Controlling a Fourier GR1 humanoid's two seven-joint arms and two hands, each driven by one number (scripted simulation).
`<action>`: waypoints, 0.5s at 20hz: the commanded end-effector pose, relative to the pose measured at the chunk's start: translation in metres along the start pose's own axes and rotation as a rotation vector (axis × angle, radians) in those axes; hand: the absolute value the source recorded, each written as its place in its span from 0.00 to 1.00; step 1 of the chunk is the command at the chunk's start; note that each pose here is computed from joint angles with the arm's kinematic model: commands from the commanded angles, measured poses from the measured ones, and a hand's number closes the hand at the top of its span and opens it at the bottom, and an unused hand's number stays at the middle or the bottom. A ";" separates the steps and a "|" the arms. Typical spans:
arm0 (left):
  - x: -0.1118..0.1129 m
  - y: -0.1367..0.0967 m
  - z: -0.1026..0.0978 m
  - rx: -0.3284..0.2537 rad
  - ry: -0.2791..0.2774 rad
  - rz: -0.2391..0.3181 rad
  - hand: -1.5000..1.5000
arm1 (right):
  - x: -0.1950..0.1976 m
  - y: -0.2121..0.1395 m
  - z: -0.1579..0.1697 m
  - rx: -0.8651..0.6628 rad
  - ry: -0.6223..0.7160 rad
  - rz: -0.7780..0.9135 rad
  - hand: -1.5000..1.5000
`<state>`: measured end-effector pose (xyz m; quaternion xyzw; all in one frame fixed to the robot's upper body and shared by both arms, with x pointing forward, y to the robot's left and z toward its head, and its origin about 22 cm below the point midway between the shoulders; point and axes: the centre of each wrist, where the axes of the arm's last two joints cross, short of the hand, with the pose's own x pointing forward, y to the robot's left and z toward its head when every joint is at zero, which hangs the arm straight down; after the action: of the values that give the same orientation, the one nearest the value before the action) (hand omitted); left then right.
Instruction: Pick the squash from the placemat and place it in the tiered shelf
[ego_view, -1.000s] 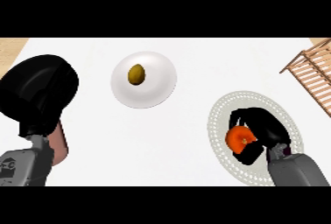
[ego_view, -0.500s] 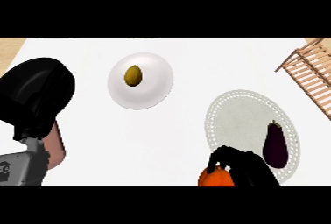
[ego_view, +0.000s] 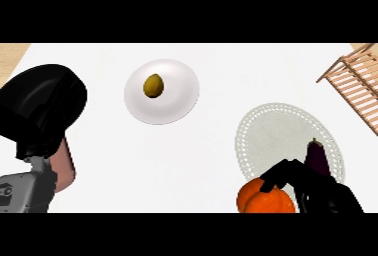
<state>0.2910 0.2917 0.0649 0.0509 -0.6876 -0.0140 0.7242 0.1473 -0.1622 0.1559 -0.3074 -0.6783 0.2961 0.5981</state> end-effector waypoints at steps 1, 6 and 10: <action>-0.009 -0.006 0.009 -0.001 0.000 0.003 0.50 | 0.013 -0.060 0.034 -0.190 -0.022 -0.057 1.00; -0.005 -0.007 -0.002 -0.009 -0.001 0.012 0.50 | 0.010 -0.083 0.018 -0.303 0.022 0.036 1.00; 0.007 -0.001 -0.006 0.000 -0.003 -0.007 0.50 | 0.014 -0.101 -0.007 -0.327 0.076 0.052 1.00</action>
<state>0.2930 0.2846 0.0666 0.0492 -0.6894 -0.0151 0.7226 0.1798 -0.1963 0.2059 -0.4372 -0.6403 0.2343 0.5865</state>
